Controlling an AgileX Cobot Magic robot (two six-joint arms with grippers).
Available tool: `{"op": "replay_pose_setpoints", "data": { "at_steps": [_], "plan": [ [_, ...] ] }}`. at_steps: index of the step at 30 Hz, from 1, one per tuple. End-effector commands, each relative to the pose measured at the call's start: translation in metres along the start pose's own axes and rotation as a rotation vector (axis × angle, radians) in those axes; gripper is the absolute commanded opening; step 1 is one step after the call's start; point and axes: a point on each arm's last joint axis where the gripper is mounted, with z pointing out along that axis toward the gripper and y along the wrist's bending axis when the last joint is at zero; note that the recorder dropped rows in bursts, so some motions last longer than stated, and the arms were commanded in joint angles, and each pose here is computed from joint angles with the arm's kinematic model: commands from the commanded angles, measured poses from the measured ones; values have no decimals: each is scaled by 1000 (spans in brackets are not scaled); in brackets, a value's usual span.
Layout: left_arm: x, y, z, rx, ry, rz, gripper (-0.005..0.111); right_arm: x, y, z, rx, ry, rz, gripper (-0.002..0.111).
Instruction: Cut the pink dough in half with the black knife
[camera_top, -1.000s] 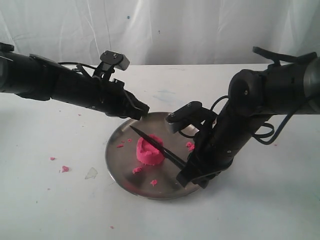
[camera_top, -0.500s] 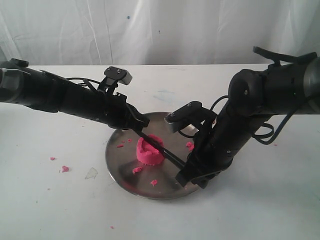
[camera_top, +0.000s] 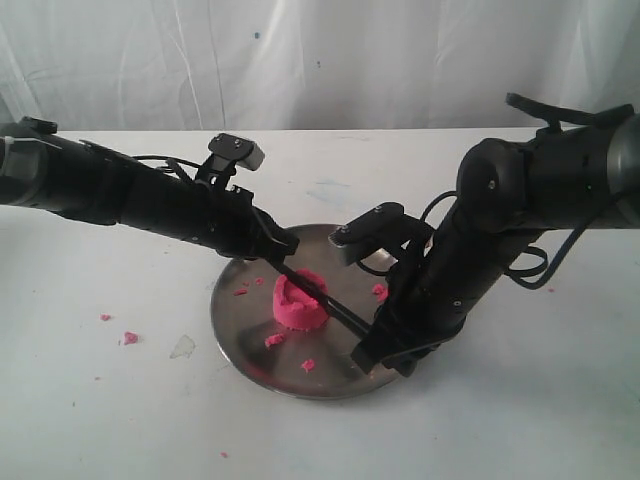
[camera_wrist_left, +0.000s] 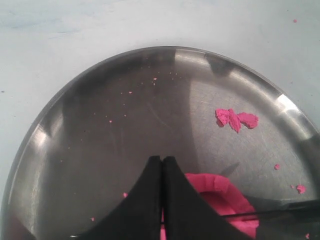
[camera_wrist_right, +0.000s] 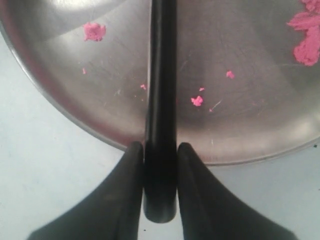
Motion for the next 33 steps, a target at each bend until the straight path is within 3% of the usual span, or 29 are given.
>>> {"op": "replay_pose_setpoints", "data": {
  "at_steps": [1, 5, 8, 14, 33],
  "plan": [
    [-1, -2, -1, 13, -3, 7, 0, -2, 2, -1, -1, -7, -18, 0],
    [-3, -2, -3, 11, -9, -5, 0, -2, 2, -1, -1, -7, -18, 0],
    [-6, 1, -12, -60, 14, -101, 0, -2, 2, -1, -1, -7, -18, 0],
    [14, 6, -11, -135, 105, -149, 0, -2, 2, -1, -1, -7, -18, 0],
    [15, 7, -11, -148, 110, -118, 0, -2, 2, -1, -1, -7, -18, 0]
  ]
}}
